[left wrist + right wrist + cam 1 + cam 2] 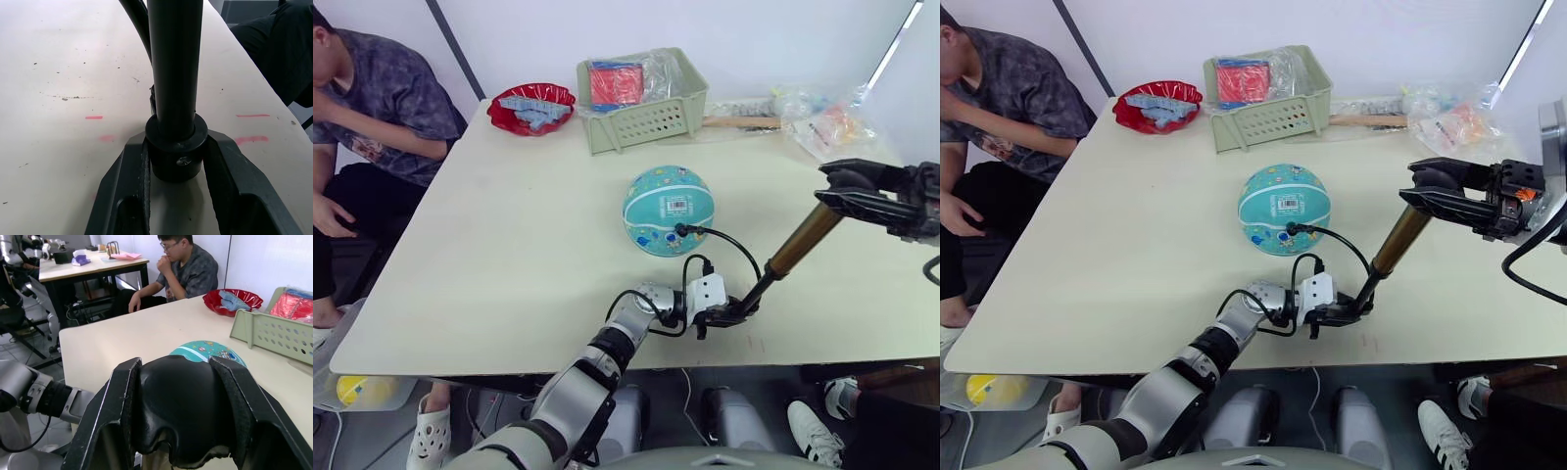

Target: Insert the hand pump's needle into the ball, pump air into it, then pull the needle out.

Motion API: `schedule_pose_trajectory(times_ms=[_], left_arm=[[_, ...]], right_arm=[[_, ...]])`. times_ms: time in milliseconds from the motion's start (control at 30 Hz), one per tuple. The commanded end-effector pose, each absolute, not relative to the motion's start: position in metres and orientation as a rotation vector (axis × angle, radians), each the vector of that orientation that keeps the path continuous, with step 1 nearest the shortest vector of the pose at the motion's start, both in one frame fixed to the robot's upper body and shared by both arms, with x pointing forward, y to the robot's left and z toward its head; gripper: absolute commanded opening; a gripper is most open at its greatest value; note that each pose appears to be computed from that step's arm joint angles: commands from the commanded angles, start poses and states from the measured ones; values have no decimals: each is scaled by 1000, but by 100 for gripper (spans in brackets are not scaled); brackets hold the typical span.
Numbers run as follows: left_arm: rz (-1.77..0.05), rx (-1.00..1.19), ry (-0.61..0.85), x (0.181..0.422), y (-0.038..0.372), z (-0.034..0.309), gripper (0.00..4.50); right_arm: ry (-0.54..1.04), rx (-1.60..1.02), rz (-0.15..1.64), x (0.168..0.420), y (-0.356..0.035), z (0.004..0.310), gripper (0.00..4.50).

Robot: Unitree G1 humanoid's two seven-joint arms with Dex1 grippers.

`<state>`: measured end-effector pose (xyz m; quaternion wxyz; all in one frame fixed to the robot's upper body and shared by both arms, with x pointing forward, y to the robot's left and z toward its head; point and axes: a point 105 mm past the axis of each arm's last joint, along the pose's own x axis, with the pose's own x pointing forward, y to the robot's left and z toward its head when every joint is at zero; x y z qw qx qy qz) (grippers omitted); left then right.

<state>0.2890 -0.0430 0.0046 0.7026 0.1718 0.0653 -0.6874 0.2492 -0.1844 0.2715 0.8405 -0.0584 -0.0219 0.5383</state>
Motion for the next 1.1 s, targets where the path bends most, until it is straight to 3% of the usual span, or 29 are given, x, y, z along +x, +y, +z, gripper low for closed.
schedule_pose_trajectory(times_ms=[33, 600, 833, 1100], left_arm=[[-1553, 407, 266, 277, -33, -21, 109], [-1551, 404, 268, 277, -34, -22, 109], [-1550, 403, 268, 277, -35, -22, 109], [-1551, 408, 266, 278, -36, -21, 109]], right_arm=[[22, -194, 1124, 252, -182, 245, 172], [184, -181, 1094, 253, -163, 126, 172], [119, -203, 1082, 254, -160, 132, 166], [11, -160, 1072, 255, -169, 186, 166]])
